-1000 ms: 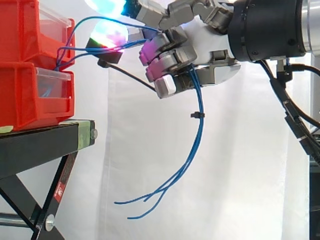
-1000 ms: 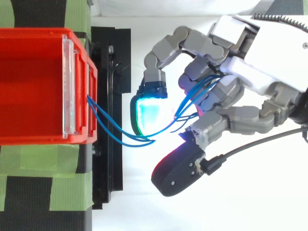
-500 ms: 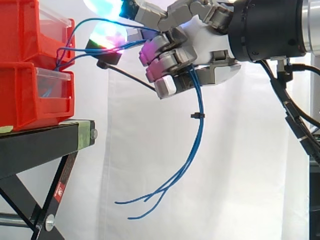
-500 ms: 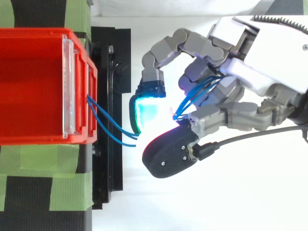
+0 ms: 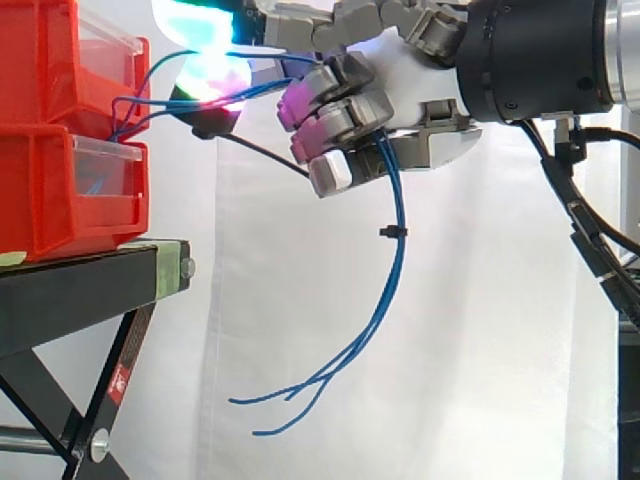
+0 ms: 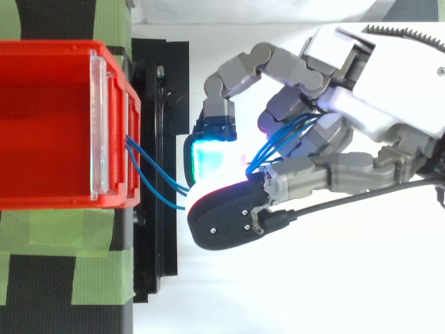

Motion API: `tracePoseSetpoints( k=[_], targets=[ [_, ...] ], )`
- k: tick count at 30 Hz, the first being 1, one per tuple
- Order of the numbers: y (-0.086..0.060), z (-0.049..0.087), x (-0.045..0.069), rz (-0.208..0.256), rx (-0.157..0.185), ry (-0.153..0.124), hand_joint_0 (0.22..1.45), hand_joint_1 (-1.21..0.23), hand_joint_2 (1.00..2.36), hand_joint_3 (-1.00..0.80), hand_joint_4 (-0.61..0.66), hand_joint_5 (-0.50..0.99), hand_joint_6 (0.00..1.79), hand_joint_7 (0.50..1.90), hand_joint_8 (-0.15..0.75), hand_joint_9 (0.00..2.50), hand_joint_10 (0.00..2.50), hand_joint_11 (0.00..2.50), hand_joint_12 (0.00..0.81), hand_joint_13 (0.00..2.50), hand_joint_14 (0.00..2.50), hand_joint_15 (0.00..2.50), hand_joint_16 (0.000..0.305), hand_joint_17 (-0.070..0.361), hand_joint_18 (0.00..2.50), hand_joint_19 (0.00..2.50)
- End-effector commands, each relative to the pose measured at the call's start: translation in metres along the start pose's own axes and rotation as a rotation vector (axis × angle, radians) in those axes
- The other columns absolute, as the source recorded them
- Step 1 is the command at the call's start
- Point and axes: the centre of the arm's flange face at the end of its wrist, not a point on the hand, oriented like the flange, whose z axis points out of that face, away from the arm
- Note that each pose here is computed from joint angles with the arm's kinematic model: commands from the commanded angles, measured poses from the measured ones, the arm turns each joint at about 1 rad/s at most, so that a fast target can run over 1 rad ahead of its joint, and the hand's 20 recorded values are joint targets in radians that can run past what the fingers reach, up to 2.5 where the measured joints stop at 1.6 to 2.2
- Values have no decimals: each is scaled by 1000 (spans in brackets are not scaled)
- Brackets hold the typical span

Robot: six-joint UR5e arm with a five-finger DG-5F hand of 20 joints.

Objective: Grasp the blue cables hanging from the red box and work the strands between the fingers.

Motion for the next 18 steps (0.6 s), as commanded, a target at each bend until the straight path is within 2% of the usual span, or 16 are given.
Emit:
tracePoseSetpoints(
  k=[1, 8, 18],
  targets=[
    [0, 0, 0, 0, 0, -1, 910, -729, 1014, -204, 40, -5, 1371, 1061, 556, 1864, 2500, 2500, 692, 2105, 2500, 1814, 255, 192, 2500, 777],
    [0, 0, 0, -1, 1, 0, 908, -730, 1010, -88, -10, 11, 1411, 1061, 556, 1864, 2500, 2500, 692, 2105, 2500, 1814, 255, 192, 2500, 777],
    [1, 0, 1, 0, 0, 1, 912, -731, 1007, -70, -23, 27, 1416, 1076, 556, 1864, 2500, 2500, 692, 2105, 2500, 1814, 255, 192, 2500, 777]
  ],
)
